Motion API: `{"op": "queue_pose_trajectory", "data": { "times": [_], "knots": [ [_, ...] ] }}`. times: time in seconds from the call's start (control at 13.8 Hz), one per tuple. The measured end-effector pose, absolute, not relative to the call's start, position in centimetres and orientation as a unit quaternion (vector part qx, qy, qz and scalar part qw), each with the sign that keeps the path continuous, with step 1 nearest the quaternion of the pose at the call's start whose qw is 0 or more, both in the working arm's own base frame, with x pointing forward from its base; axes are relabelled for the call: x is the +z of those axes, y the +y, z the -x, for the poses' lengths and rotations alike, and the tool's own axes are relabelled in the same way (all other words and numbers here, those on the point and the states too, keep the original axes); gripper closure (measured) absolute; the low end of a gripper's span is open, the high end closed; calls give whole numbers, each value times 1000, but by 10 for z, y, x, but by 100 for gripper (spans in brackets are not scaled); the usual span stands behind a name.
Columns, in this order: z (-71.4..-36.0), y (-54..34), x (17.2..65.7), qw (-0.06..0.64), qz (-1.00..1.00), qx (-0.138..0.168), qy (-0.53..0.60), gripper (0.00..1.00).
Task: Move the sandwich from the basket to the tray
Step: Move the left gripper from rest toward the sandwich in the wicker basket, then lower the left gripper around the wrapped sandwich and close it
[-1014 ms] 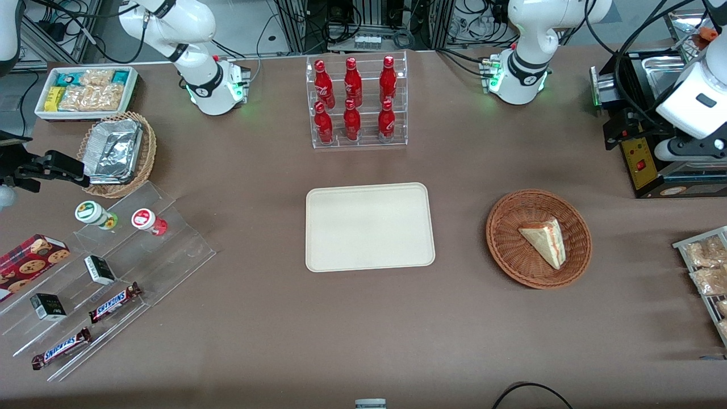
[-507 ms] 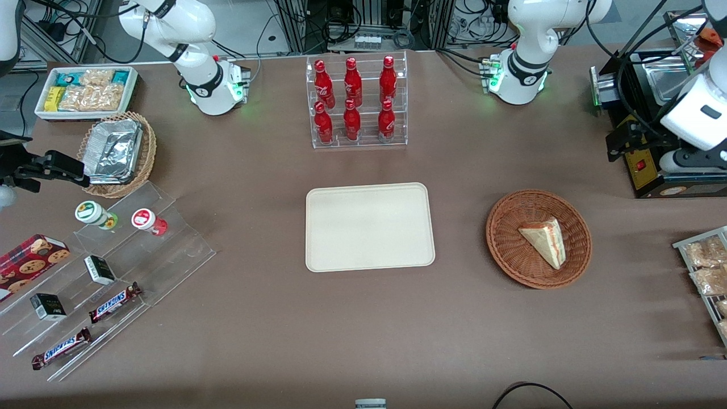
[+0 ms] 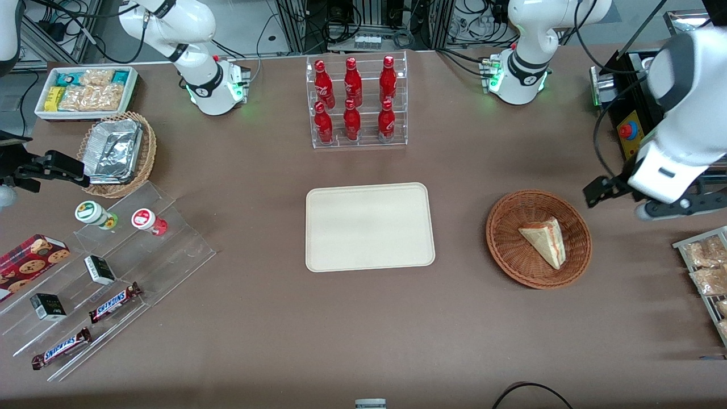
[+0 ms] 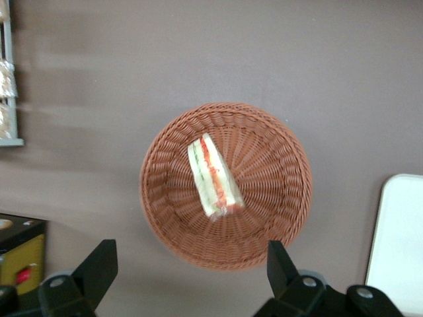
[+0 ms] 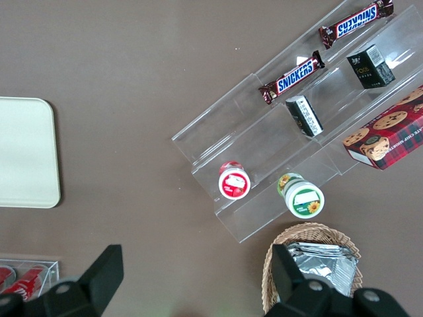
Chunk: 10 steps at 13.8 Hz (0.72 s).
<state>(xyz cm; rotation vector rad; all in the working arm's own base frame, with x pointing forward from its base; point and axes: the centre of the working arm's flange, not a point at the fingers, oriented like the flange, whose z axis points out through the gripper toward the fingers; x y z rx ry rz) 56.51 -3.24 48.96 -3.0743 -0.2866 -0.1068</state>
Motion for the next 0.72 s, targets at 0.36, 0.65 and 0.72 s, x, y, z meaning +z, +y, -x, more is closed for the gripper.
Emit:
{"op": "queue_pose_trajectory", "data": {
  "times": [0.36, 0.65, 0.72],
  "knots": [
    [-546, -34, 406, 10, 980, -64, -189, 0],
    [-538, -34, 375, 10, 975, -50, -216, 0],
    [-539, -34, 368, 10, 975, -48, -217, 0]
  ]
}}
